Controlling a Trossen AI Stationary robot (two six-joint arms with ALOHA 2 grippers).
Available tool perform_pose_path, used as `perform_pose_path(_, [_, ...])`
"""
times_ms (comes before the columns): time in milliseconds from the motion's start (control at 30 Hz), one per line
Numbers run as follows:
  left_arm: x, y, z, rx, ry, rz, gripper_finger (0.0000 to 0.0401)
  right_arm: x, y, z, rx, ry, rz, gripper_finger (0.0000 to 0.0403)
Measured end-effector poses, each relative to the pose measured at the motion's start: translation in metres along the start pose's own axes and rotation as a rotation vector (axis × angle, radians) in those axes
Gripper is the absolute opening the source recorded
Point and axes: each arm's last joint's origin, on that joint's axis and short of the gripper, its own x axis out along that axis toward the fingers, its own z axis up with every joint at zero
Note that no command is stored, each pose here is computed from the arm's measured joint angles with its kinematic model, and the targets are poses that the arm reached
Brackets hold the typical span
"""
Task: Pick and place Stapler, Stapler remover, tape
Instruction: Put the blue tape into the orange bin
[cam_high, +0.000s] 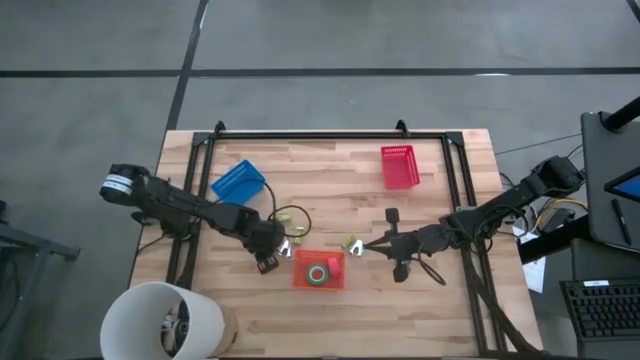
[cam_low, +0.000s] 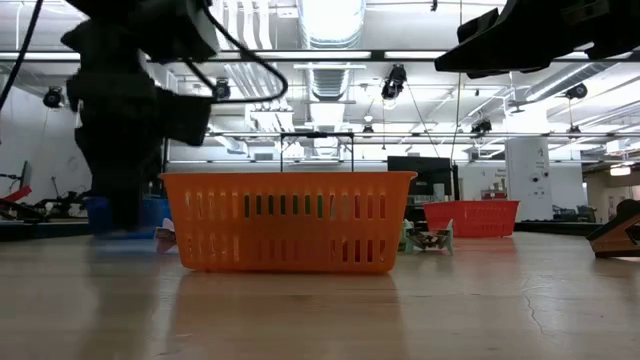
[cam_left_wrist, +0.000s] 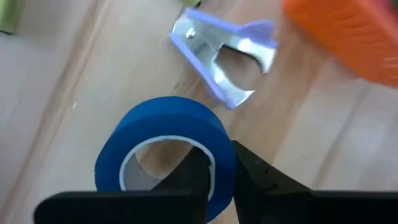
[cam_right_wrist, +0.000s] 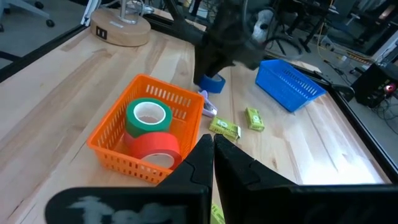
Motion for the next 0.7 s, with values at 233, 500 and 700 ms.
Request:
perform_pose_path(233, [-0.037, -0.018, 0.006, 0.039, -0.258, -0.182, 0.0048, 0.000, 0.000, -0.002, -0.002, 0.006, 0.000, 0.0008])
perform_pose_path(500, [-0.065, -0.054, 0.020, 0.083, -0.654, -0.457, 0.0057, 0.000, 0.000, -0.001, -0.001, 0.002, -0.001, 0.0008])
perform_pose_path(700, [-0.023, -0.061, 0.021, -0.052, -0.605, -0.501, 0.0052, 0.000, 0.000, -0.001, -0.001, 0.001, -0.001, 0.0008])
